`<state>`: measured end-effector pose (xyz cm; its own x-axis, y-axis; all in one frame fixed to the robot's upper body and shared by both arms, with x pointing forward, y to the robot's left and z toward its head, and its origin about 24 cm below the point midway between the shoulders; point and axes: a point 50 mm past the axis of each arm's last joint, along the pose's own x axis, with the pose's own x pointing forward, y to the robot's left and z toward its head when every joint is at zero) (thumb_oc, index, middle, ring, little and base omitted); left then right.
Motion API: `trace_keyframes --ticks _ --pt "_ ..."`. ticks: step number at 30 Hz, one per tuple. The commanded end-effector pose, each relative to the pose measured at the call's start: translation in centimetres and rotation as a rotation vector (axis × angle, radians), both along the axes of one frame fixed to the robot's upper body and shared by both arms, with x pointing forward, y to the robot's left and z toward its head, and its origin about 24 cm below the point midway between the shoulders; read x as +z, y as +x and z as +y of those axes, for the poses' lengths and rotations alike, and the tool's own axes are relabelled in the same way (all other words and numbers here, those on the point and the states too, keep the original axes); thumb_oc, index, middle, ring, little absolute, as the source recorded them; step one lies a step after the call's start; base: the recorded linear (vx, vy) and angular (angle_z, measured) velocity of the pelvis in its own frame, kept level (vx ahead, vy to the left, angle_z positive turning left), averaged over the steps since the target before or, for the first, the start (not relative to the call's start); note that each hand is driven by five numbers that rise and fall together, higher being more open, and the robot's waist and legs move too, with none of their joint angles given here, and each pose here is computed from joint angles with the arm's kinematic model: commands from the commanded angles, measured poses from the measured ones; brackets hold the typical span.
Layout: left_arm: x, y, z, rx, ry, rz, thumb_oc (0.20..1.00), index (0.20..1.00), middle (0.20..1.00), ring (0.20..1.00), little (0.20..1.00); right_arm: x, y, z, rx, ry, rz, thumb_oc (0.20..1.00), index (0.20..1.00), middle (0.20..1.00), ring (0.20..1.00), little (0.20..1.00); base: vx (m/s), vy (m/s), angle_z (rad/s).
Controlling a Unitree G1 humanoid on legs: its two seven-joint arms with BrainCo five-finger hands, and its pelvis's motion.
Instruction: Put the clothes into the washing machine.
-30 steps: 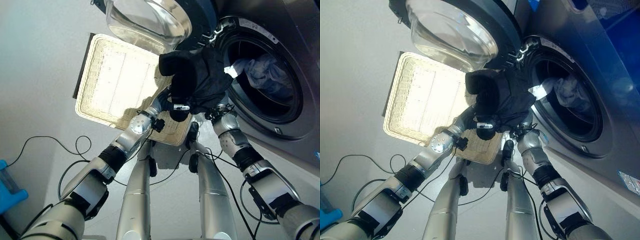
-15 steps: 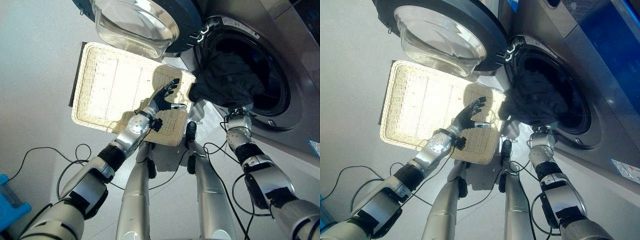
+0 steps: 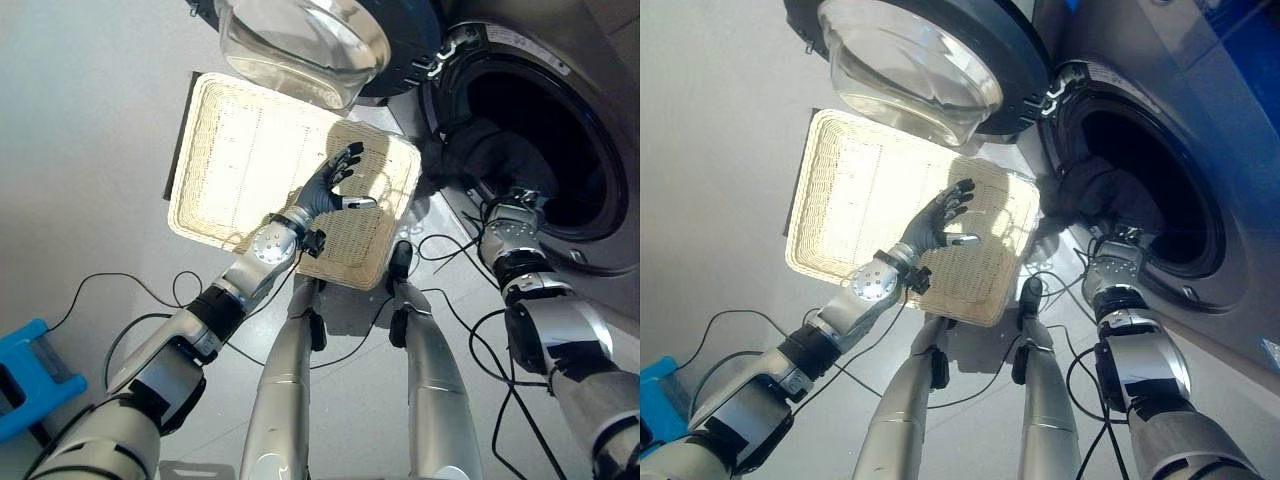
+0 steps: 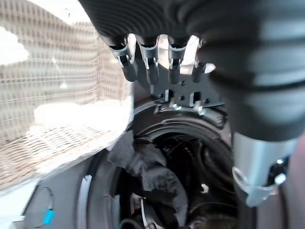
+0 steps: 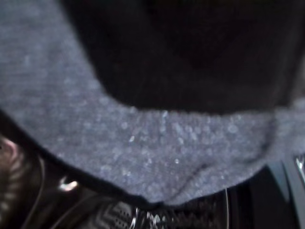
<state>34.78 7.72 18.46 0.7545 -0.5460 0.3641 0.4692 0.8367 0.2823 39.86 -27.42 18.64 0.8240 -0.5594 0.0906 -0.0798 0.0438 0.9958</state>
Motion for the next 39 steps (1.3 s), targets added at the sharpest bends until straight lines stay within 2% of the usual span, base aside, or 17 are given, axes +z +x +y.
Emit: trace_keyframes --ticks 1,9,11,19,21,29,35,37,39 --pt "2.1 -1.7 -1.3 -0.112 -0.120 -0.067 1.000 1.000 1.000 1.000 1.000 4.4 -0.8 -2.8 -0.069 -0.078 -0.090 0.200 0.200 0.200 0.200 0.200 0.00 -0.055 0.10" --pt "2.4 -3.7 -1.3 -0.227 -0.136 -0.065 1.000 1.000 1.000 1.000 1.000 7.8 -1.7 -3.9 -0.117 -0.030 -0.227 0.200 0.200 0.200 0.200 0.200 0.01 -0.026 0.05" --pt "1.8 -4.6 -1.5 -0.266 -0.121 -0.055 1.000 1.000 1.000 1.000 1.000 8.8 -2.9 -4.8 -0.238 0.025 -0.277 0.200 0.200 0.200 0.200 0.200 0.00 0.000 0.00" --pt "1.6 -5.8 -1.5 -0.310 -0.129 -0.059 1.000 1.000 1.000 1.000 1.000 10.8 -5.9 -7.2 -0.496 0.122 -0.364 0.200 0.200 0.200 0.200 0.200 0.00 0.000 0.00" --pt "1.5 -6.2 -1.5 -0.321 -0.130 -0.060 1.000 1.000 1.000 1.000 1.000 11.6 -7.6 -8.4 -0.627 0.176 -0.408 0.200 0.200 0.200 0.200 0.200 0.00 0.000 0.00" --pt "1.2 -6.7 -1.7 -0.335 -0.127 -0.056 1.000 1.000 1.000 1.000 1.000 12.2 -10.2 -9.8 -0.797 0.246 -0.484 0.200 0.200 0.200 0.200 0.200 0.00 0.000 0.00" --pt "1.1 -6.8 -1.7 -0.338 -0.125 -0.052 1.000 1.000 1.000 1.000 1.000 12.0 -10.7 -10.1 -0.824 0.284 -0.474 0.200 0.200 0.200 0.200 0.200 0.00 0.000 0.00" --pt "1.3 -6.7 -1.7 -0.336 -0.119 -0.067 1.000 1.000 1.000 1.000 1.000 10.6 -11.3 -10.8 -0.897 0.377 -0.419 0.200 0.200 0.200 0.200 0.200 0.00 0.000 0.00" --pt "1.3 -6.7 -1.9 -0.341 -0.117 -0.065 1.000 1.000 1.000 1.000 1.000 10.5 -11.2 -10.9 -0.888 0.325 -0.427 0.200 0.200 0.200 0.200 0.200 0.00 0.000 0.00"
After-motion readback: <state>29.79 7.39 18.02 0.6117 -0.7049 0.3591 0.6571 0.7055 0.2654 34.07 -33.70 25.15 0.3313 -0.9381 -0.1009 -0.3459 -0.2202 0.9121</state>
